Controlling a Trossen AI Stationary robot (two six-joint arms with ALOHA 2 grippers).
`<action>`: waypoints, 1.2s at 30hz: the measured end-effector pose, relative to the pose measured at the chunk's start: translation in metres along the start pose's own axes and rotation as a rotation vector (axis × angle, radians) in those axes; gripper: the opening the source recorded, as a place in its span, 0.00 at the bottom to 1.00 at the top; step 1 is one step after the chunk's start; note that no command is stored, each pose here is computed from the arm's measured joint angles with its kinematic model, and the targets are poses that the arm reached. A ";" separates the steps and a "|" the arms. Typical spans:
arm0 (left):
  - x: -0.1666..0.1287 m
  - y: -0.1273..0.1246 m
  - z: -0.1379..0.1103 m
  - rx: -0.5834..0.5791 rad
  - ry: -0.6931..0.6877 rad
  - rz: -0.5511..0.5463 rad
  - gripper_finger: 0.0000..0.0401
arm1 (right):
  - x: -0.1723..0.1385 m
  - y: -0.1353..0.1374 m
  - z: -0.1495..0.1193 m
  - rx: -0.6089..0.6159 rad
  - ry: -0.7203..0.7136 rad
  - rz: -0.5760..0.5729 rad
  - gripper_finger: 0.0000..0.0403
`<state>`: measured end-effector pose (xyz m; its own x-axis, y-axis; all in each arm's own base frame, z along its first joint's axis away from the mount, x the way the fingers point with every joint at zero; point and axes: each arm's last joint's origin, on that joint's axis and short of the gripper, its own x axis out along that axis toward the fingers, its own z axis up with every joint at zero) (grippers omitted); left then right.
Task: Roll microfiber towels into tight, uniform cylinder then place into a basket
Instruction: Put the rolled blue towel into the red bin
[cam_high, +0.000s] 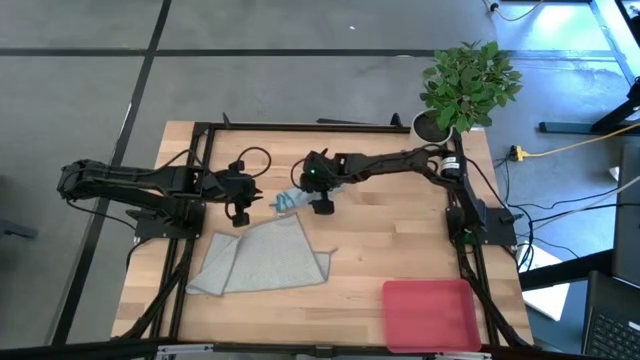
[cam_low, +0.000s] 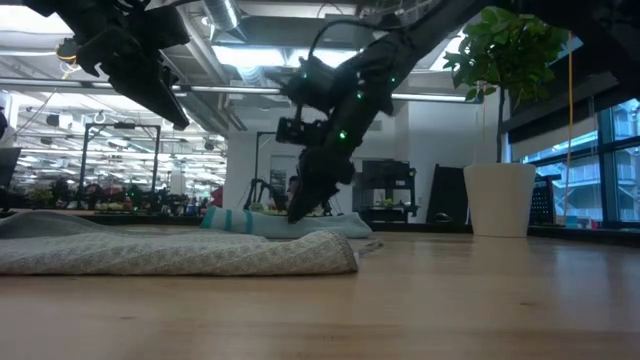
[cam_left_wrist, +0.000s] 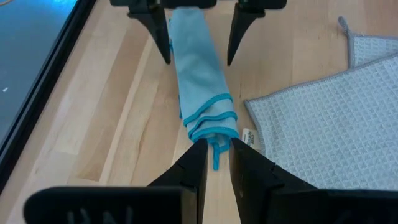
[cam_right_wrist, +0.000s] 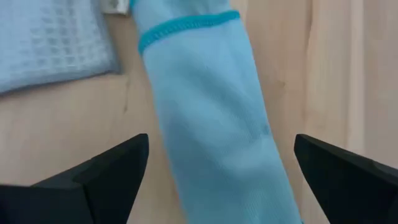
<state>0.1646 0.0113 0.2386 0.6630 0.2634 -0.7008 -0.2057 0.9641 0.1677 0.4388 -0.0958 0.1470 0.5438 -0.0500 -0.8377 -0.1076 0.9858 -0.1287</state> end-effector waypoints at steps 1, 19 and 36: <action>0.000 0.000 0.000 0.000 0.000 0.000 0.14 | 0.003 0.000 -0.001 0.001 -0.001 -0.001 0.99; 0.000 0.000 0.000 -0.001 -0.003 0.000 0.14 | 0.024 -0.009 -0.013 0.050 0.006 0.038 0.99; 0.000 0.000 0.000 0.000 -0.003 0.000 0.14 | 0.025 -0.006 -0.013 0.049 0.017 0.036 0.98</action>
<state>0.1649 0.0112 0.2388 0.6651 0.2632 -0.6989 -0.2056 0.9642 0.1675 0.4421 -0.1055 0.1198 0.5257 -0.0163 -0.8505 -0.0859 0.9937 -0.0721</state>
